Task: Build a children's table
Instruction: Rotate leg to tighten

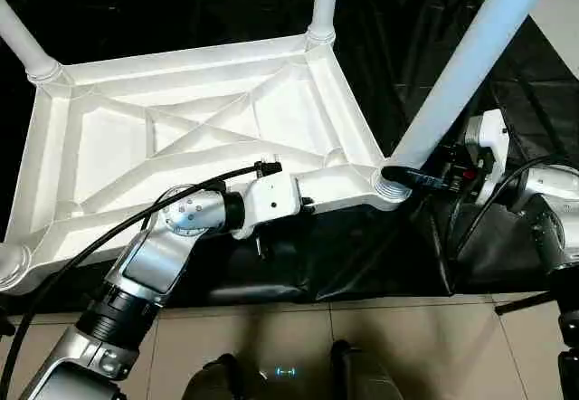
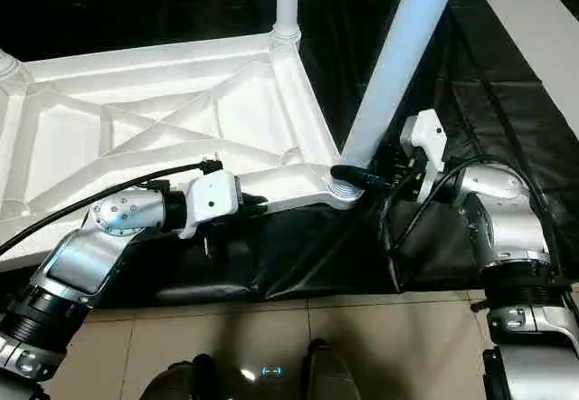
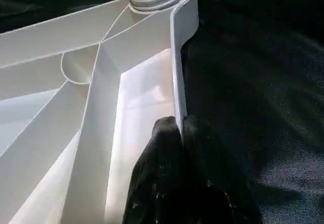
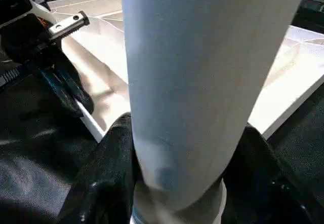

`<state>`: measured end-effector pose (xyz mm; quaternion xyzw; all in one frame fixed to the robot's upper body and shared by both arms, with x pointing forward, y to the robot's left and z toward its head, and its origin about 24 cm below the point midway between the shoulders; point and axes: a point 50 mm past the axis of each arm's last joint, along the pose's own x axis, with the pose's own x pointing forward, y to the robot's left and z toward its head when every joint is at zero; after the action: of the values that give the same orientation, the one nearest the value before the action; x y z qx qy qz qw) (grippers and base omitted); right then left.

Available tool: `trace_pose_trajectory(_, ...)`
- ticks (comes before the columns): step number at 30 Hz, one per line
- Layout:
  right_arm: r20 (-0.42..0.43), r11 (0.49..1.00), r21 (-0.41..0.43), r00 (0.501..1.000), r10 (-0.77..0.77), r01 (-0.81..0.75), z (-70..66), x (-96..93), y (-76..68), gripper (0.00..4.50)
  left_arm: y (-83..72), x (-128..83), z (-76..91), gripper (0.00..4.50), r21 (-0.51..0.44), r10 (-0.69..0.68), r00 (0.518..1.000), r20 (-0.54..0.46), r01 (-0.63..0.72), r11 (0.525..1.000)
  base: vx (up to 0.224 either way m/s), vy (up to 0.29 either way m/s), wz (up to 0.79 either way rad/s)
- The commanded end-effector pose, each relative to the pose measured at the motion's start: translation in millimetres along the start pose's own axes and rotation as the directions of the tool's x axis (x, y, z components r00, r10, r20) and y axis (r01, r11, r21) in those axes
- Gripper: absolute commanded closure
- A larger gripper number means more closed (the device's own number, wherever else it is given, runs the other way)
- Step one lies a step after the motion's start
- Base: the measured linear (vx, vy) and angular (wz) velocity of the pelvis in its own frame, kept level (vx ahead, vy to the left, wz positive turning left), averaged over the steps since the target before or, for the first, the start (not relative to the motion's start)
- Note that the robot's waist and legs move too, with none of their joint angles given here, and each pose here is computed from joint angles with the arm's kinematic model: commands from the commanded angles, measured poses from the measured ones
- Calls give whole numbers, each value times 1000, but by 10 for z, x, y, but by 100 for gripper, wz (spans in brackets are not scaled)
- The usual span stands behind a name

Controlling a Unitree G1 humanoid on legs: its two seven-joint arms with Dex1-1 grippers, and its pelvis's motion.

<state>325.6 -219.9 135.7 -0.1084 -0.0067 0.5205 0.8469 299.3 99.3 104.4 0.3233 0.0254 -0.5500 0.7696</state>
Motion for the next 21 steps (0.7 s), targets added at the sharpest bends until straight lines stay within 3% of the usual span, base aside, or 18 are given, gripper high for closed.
trace_pose_trajectory(1,-16,1000,-1,1000,-5,5,-31,-24,7,259,-249,49,-265,450,-111,-87,993,-74,78,991,0,0,0)
trace_pose_trajectory(7,-34,992,13,991,-128,129,-118,13,-6,260,-253,51,-267,450,-147,-63,996,-70,53,988,0,0,0)
trace_pose_trajectory(12,-84,958,53,957,-278,283,-329,148,23,260,-257,105,-220,450,-203,-36,998,-60,23,979,0,0,0)
trace_pose_trajectory(21,-191,821,137,828,-527,554,-647,386,33,260,-262,236,-2,450,-307,-41,999,-30,30,951,0,0,0)
